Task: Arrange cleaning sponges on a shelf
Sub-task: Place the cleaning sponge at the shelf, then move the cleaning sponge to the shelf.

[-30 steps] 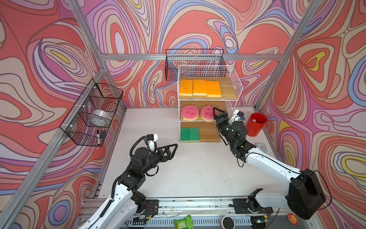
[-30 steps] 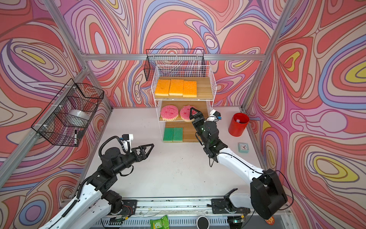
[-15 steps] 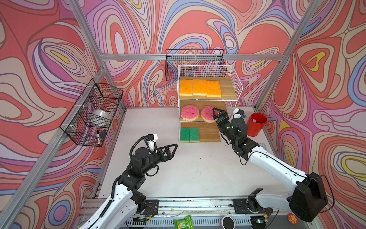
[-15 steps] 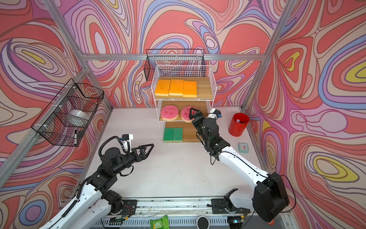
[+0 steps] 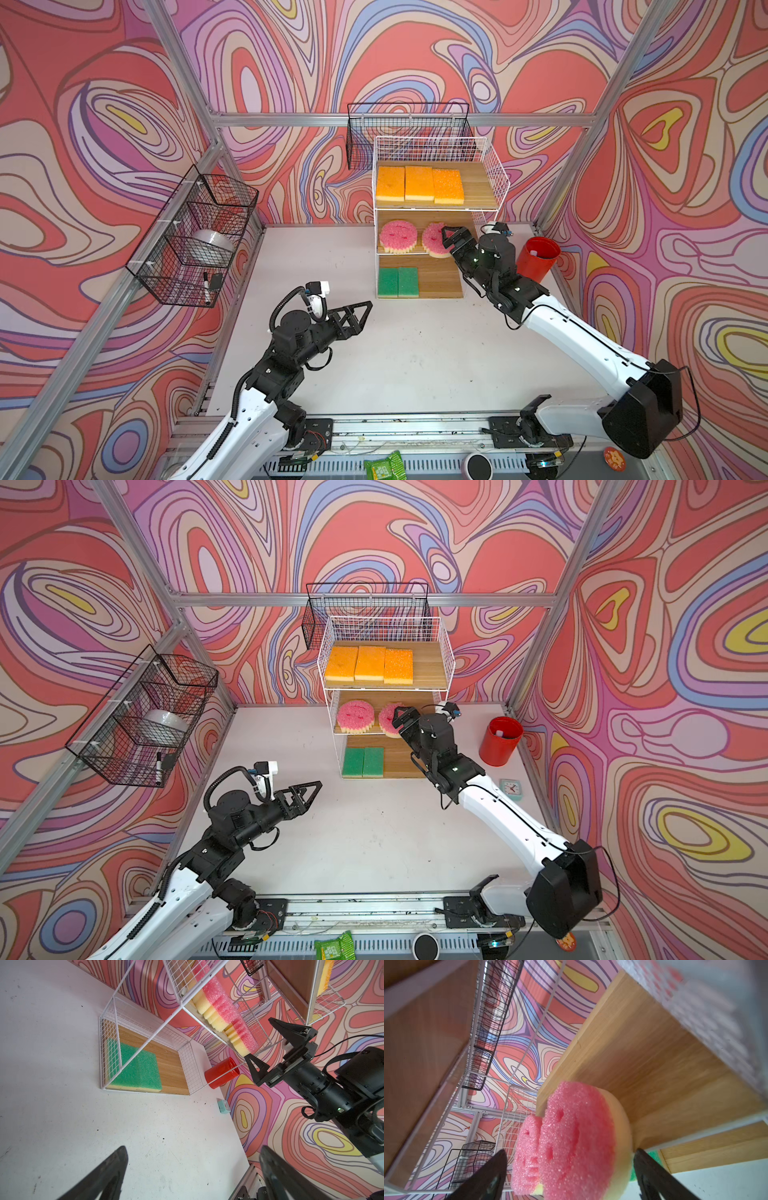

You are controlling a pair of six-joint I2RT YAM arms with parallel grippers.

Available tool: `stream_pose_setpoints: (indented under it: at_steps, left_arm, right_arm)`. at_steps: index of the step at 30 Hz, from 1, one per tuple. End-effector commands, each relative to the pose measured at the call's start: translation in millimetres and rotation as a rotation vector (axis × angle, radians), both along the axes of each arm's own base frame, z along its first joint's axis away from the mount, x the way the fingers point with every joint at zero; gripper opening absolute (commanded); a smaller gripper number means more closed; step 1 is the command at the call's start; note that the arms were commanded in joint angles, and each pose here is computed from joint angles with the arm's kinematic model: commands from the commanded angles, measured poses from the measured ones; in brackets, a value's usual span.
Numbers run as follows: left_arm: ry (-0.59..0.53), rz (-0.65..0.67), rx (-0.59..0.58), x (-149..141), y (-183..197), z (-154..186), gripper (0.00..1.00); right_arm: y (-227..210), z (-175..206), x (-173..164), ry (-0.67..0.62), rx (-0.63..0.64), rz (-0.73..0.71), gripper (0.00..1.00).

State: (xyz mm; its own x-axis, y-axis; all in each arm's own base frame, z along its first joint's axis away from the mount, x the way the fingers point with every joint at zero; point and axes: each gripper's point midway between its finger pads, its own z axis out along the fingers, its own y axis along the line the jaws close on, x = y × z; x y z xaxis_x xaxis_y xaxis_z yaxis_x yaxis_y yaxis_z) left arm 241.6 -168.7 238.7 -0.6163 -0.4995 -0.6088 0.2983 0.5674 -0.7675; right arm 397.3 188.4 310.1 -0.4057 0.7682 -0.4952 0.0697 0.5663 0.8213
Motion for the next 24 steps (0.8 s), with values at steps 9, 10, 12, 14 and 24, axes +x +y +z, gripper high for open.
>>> stream_pose_setpoints:
  at_steps: [9,10,12,14,24]
  left_arm:
    - [-0.006,-0.004,-0.02,-1.5,0.5,2.8,1.0]
    - [-0.008,-0.004,-0.02,-2.0,0.8,3.4,1.0]
    - [-0.008,-0.003,-0.018,-2.9,1.4,2.8,1.0]
    - [-0.011,0.001,-0.014,-2.9,2.4,3.4,1.0]
    - [-0.021,0.0,0.0,0.6,1.1,8.8,1.0]
  right_arm:
    - [5.6,-6.2,-0.9,0.03,-0.038,0.016,0.98]
    - [6.2,-5.7,-0.6,0.028,-0.04,0.02,0.98]
    - [7.3,-5.3,-1.2,0.026,-0.05,0.03,0.98]
    - [6.2,-4.9,-3.6,0.023,-0.067,0.038,0.98]
    - [-0.6,-8.4,-33.9,-0.039,-0.123,0.119,0.98]
